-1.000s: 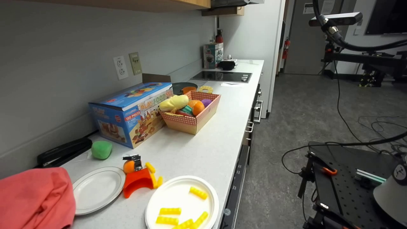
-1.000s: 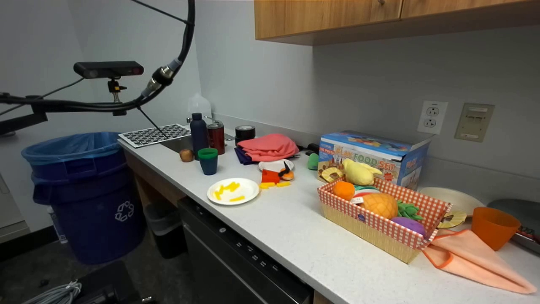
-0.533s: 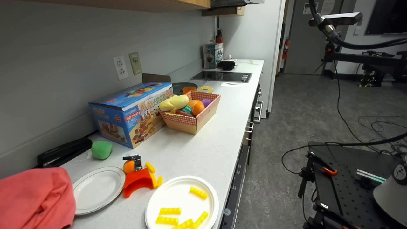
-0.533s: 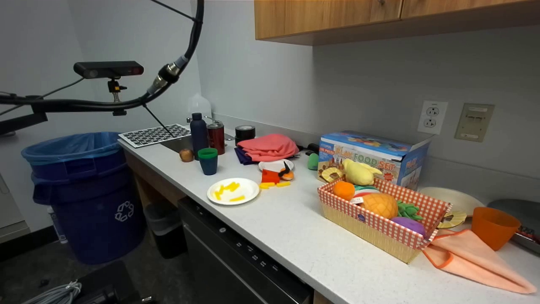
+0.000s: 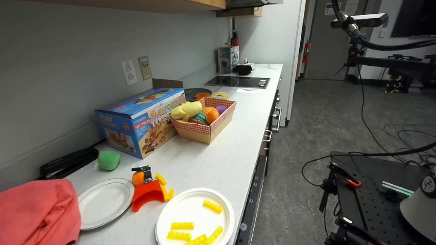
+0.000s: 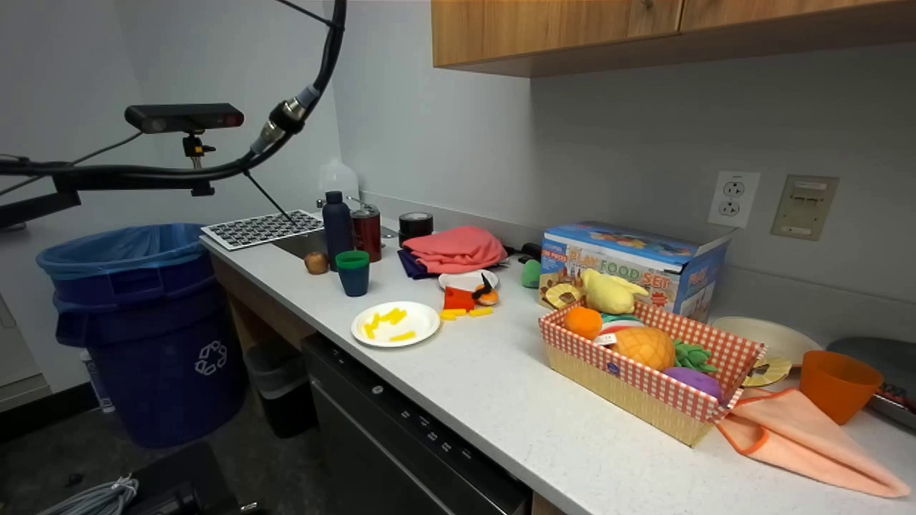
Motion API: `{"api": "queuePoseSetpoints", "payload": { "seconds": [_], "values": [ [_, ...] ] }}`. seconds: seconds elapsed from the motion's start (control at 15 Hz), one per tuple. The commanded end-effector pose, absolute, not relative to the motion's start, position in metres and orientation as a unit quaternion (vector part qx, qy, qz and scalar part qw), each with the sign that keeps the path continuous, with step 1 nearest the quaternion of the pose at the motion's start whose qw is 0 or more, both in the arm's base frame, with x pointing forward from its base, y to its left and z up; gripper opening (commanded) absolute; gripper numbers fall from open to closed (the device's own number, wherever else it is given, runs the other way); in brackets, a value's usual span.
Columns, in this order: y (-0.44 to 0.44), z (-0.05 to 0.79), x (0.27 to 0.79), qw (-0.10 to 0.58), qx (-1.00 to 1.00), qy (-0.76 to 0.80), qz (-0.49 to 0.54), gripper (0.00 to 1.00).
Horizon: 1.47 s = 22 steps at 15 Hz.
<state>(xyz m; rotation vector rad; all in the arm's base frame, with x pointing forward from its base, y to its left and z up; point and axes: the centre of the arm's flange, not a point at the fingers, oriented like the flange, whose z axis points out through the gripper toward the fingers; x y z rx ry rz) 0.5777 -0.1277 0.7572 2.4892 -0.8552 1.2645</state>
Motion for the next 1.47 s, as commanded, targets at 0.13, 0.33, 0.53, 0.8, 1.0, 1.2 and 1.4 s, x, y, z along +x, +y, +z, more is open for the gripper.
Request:
{"api": "queuePoseSetpoints", "payload": {
  "seconds": [0.13, 0.33, 0.53, 0.8, 1.0, 1.2, 1.4],
  "values": [
    [-0.1277, 0.7571, 0.5778, 0.111, 0.847, -0.291, 0.43, 1.0],
    [-0.1274, 0.7555, 0.5778, 0.096, 0.857, -0.275, 0.424, 1.0],
    [-0.1255, 0.7532, 0.5783, 0.079, 0.864, -0.271, 0.418, 1.0],
    [-0.1266, 0.753, 0.5788, 0.086, 0.864, -0.26, 0.422, 1.0],
    [-0.1271, 0.7532, 0.58, 0.088, 0.862, -0.252, 0.432, 1.0],
    [-0.1275, 0.7547, 0.5804, 0.095, 0.86, -0.243, 0.439, 1.0],
    [-0.1244, 0.7533, 0.5812, 0.094, 0.861, -0.255, 0.431, 1.0]
  ]
}}
